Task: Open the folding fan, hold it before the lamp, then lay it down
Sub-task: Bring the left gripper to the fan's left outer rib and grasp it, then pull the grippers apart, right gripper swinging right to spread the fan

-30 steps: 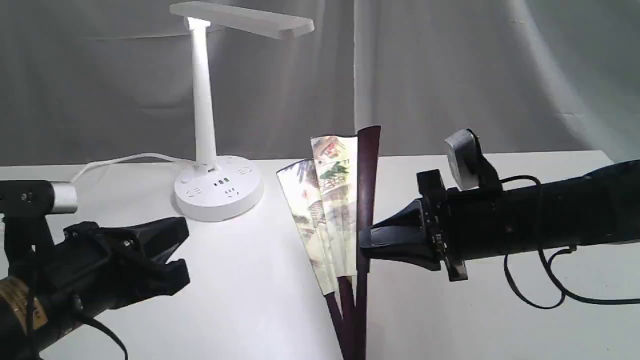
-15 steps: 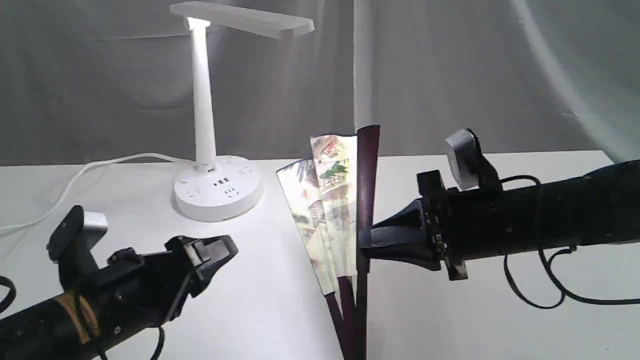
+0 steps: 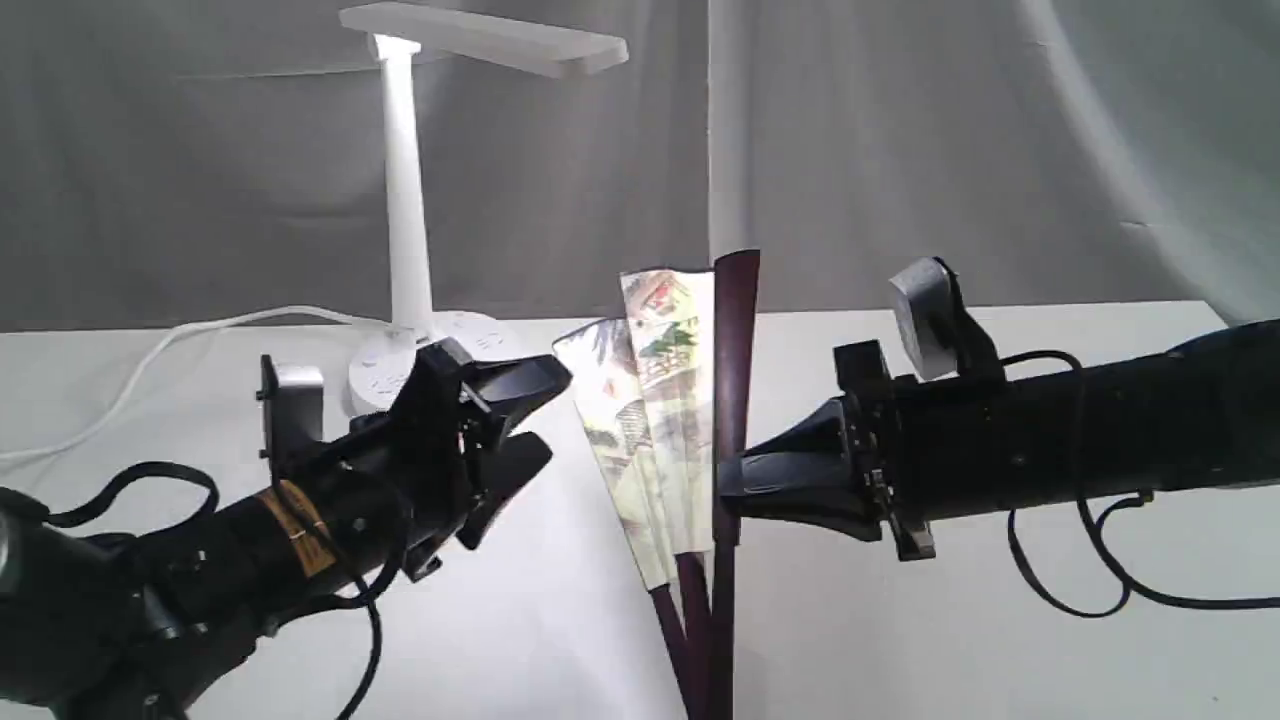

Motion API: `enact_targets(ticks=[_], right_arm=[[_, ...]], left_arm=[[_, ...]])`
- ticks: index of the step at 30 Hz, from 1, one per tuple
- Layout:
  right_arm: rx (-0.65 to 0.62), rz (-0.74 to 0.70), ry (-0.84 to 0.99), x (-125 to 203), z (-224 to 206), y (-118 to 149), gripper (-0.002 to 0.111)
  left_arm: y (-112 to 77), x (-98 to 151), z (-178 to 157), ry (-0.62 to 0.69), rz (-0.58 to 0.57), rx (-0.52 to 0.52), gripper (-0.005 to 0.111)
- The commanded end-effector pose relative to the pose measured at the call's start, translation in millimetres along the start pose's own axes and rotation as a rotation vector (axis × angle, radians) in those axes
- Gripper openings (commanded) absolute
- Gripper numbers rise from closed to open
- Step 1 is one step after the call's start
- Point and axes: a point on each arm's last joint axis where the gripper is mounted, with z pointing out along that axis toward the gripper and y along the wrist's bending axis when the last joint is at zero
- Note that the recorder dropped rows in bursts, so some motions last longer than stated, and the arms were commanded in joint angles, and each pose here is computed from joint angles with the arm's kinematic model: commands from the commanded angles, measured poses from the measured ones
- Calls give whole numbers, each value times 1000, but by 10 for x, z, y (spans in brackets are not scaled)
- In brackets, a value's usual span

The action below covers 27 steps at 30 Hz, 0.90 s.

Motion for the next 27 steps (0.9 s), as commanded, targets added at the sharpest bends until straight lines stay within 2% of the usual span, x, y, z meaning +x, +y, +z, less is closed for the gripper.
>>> enact_targets(ticks=[1,9,15,17,22,24,27], right_arm=[[-14,-26,-4,-1,-41,49,0],[-13,-36,-2,0,-41,48,0],[-13,-48,-2,0,-41,48,0],[-13,-48,-2,0,-41,48,0],[-13,-52,-2,0,-41,48,0],[-13,-52,-2,0,-41,48,0],[-13,-52,-2,0,-41,48,0]], left_arm=[[34,2,125,24,-85,32,61],[103,-46,344,45,-176,73,61],[147,1,483,140,-212,151,61],[169,7,488,142,-219,165,56],[178,10,489,142,-220,163,30],[178,10,489,142,-220,163,25],[178,10,489,142,-217,163,24]])
